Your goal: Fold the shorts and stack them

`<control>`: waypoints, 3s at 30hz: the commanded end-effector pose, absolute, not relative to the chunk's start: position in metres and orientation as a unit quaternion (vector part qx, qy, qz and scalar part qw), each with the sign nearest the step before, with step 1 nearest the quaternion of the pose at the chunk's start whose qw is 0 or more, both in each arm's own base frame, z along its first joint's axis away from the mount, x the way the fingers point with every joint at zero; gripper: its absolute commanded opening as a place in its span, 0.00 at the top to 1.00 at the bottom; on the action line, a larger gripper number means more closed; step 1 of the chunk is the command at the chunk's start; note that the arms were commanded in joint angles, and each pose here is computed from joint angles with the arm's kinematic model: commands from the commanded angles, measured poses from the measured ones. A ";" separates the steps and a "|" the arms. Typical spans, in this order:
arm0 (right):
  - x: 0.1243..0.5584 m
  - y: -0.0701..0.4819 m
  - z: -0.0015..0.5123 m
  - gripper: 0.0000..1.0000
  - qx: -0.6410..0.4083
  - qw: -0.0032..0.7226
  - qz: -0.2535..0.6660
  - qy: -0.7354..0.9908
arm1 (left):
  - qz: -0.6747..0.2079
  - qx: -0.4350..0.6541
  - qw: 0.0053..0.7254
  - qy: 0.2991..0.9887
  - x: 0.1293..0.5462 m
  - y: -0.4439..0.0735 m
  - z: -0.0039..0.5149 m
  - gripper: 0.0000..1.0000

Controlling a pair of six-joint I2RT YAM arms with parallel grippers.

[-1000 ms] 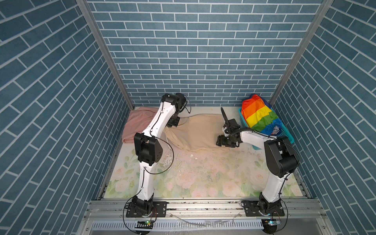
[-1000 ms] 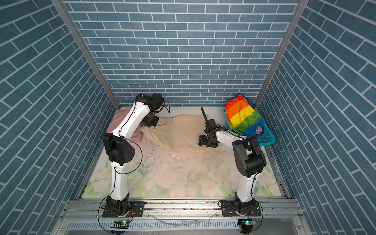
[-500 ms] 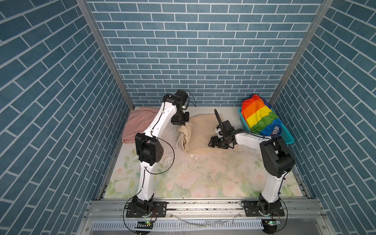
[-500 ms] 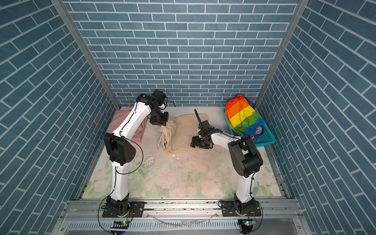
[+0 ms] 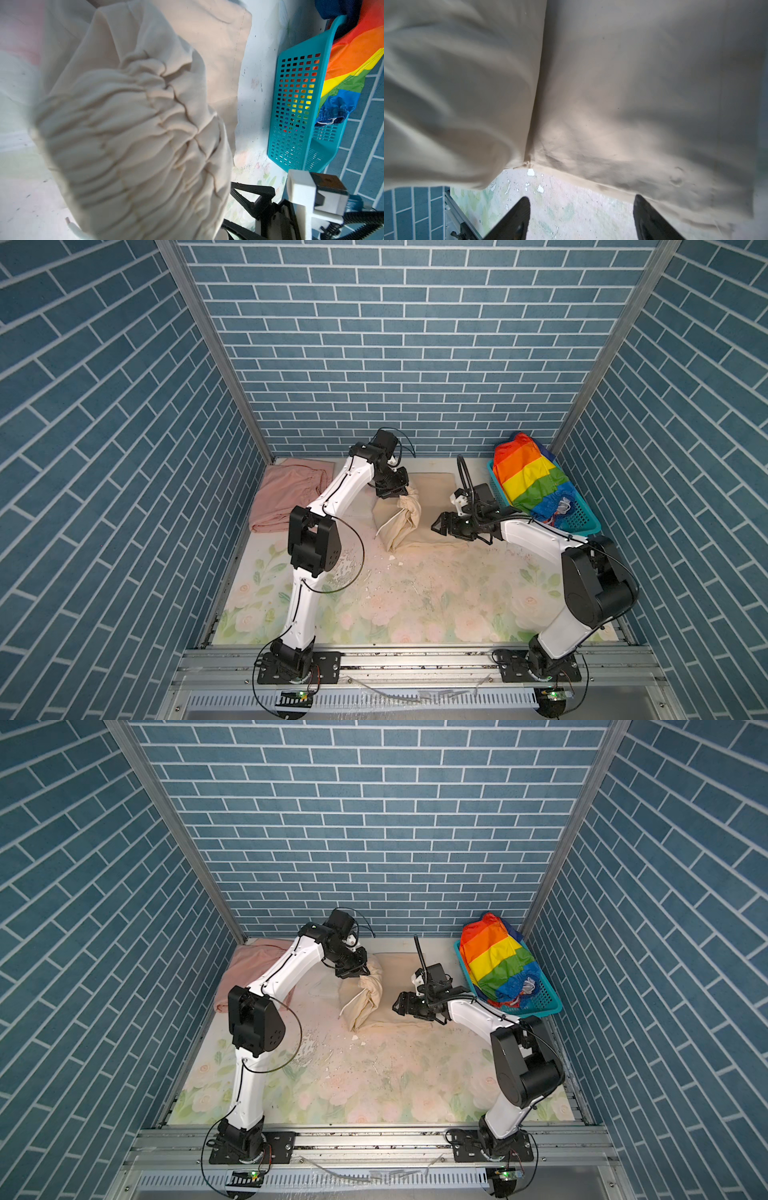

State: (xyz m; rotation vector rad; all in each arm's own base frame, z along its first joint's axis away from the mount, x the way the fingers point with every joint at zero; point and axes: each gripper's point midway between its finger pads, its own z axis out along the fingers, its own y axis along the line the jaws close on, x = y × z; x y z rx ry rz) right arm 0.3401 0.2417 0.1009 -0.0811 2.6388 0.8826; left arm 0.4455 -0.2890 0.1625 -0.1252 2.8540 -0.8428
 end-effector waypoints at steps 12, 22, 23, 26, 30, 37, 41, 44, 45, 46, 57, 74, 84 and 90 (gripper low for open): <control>0.328 0.213 0.100 0.20 0.019 0.176 0.340 0.924 | -0.340 -0.049 0.115 0.932 0.468 -0.346 0.132 0.83; 0.334 0.202 0.110 0.16 0.011 0.193 0.324 0.926 | -0.458 0.029 0.204 0.865 0.467 -0.395 0.220 0.00; 0.337 0.201 0.112 0.16 0.006 0.196 0.318 0.928 | -0.460 0.038 0.223 0.859 0.467 -0.390 0.240 0.00; 0.348 0.198 0.112 0.13 -0.012 0.202 0.286 0.936 | -0.446 0.049 0.277 0.850 0.463 -0.359 0.286 0.00; 0.374 0.197 0.109 0.10 -0.034 0.209 0.237 0.948 | -0.431 0.013 0.304 0.849 0.459 -0.301 0.293 0.00; 0.414 0.207 0.085 0.07 -0.078 0.195 0.142 0.967 | -0.416 -0.045 0.268 0.868 0.450 -0.255 0.235 0.01; 0.424 0.219 0.070 0.12 -0.097 0.179 0.104 0.973 | -0.412 -0.050 0.259 0.872 0.465 -0.258 0.217 0.00; 0.429 0.220 0.060 0.15 -0.105 0.173 0.072 0.977 | -0.413 -0.055 0.249 0.875 0.487 -0.267 0.201 0.00; 0.432 0.220 0.057 0.17 -0.104 0.172 0.067 0.977 | -0.408 -0.058 0.246 0.877 0.496 -0.270 0.193 0.01; 0.433 0.221 0.054 0.18 -0.106 0.169 0.064 0.978 | -0.404 -0.058 0.245 0.880 0.505 -0.272 0.186 0.00; 0.439 0.231 0.051 0.67 -0.120 0.166 0.089 0.975 | -0.408 -0.098 0.218 0.881 0.571 -0.293 0.121 0.00; 0.439 0.203 0.058 1.00 -0.088 0.175 0.148 0.969 | -0.258 -0.028 0.192 0.947 0.563 -0.225 0.082 0.04; 0.440 0.206 0.060 1.00 -0.086 0.176 0.161 0.967 | -0.206 0.031 0.176 0.962 0.556 -0.225 0.065 0.14; 0.438 0.204 0.060 1.00 -0.084 0.175 0.158 0.968 | -0.207 0.031 0.160 0.965 0.555 -0.233 0.042 0.18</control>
